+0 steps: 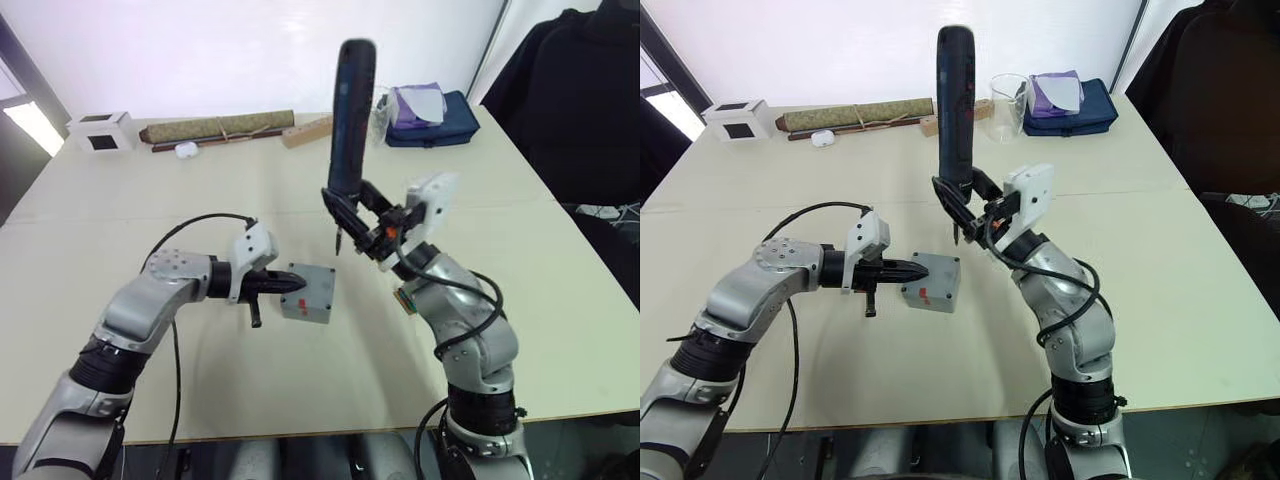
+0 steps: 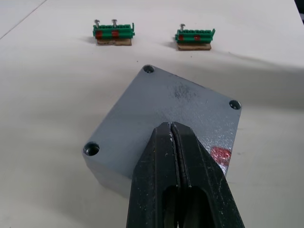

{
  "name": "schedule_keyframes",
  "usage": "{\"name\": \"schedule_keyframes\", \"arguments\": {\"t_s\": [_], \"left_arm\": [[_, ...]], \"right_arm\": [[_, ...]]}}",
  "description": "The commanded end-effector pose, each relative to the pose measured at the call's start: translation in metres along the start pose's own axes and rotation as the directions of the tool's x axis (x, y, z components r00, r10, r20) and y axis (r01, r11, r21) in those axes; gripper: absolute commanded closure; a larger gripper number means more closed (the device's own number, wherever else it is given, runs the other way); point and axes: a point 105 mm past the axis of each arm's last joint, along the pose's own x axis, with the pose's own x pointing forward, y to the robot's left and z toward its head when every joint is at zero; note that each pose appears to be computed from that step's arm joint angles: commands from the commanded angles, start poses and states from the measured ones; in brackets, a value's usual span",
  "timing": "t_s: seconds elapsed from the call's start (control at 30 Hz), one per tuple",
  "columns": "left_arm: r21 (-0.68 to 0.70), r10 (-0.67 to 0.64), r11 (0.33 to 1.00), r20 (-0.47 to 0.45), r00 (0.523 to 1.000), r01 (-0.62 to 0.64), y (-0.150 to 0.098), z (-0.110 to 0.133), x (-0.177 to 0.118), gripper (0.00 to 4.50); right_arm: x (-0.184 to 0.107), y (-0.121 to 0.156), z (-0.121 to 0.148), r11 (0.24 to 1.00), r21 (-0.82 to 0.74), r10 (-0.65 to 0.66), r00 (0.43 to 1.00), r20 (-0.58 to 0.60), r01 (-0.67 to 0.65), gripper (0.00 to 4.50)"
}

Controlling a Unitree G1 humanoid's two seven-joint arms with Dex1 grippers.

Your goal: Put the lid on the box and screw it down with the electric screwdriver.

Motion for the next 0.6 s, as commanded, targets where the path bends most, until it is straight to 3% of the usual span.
{"name": "schedule_keyframes", "arguments": {"t_s": [0.03,0.27,0.6], "left_arm": [[-0.028,0.018,0.999,-0.044,0.999,-0.020,0.001,-0.011,0.001,4.50],[-0.033,0.011,0.999,-0.044,0.999,-0.013,-0.002,-0.010,0.000,4.50],[-0.030,0.006,1.000,-0.048,0.999,-0.007,-0.004,-0.011,0.002,4.50]], "right_arm": [[0.001,0.008,0.010,0.998,-0.067,0.006,0.997,0.078,-0.001,2.38],[0.002,0.000,-0.007,0.996,-0.075,-0.050,0.996,0.070,0.055,2.38],[0.005,0.004,-0.010,0.997,-0.059,-0.045,0.996,0.079,0.049,2.38]]}}
